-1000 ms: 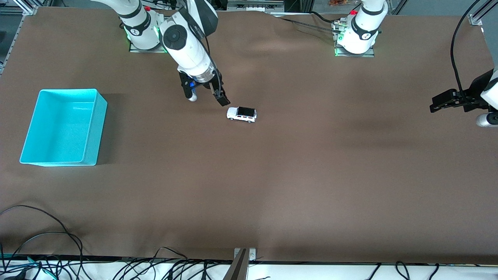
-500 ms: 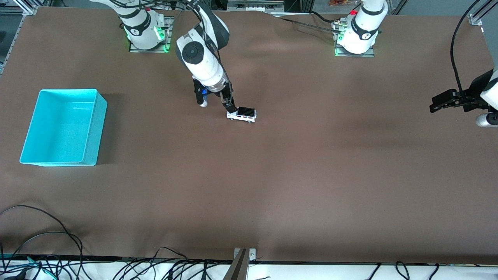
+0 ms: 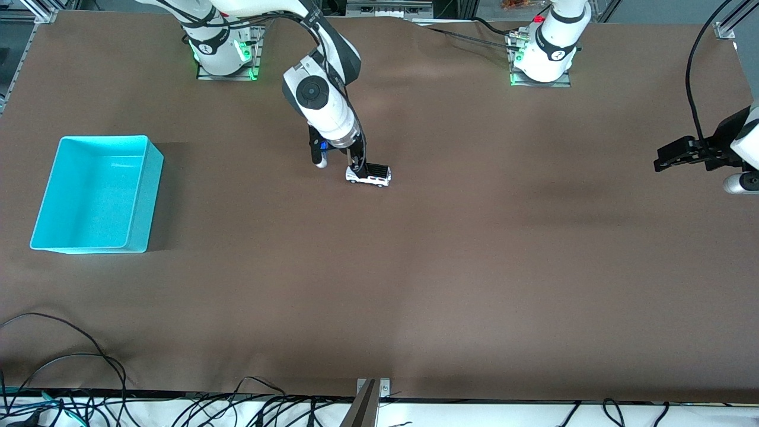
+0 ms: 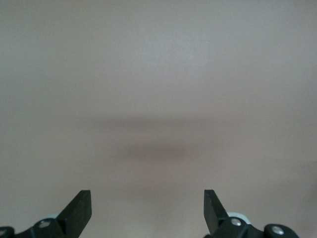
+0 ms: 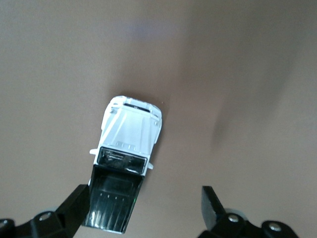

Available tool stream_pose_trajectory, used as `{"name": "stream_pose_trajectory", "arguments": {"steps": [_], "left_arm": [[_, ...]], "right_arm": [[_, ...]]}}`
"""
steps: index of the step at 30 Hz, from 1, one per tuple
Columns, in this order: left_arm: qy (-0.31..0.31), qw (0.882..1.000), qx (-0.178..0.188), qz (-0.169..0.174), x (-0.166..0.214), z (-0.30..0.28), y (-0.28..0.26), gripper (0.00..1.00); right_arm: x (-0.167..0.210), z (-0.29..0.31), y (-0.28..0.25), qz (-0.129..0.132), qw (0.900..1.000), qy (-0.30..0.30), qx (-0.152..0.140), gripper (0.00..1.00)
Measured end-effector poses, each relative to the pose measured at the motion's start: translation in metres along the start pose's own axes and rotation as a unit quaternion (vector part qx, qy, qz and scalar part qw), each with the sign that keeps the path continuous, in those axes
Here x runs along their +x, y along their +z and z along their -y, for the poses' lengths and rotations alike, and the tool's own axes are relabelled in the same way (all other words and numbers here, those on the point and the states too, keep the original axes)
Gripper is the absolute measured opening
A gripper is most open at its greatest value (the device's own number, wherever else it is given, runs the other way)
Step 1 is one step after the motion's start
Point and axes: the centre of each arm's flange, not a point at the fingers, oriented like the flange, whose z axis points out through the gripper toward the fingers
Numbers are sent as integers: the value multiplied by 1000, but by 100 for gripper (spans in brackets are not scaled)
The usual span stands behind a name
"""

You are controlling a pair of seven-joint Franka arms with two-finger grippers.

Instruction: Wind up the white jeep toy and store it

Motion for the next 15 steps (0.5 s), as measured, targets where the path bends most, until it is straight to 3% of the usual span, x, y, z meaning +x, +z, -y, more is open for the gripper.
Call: {"name": "stream_pose_trajectory", "arguments": {"steps": [15], "left_arm": [[0, 1000, 0, 2, 0, 0, 1, 100]], "right_arm": [[-10, 8, 9, -5, 1000, 25, 6, 100]]}}
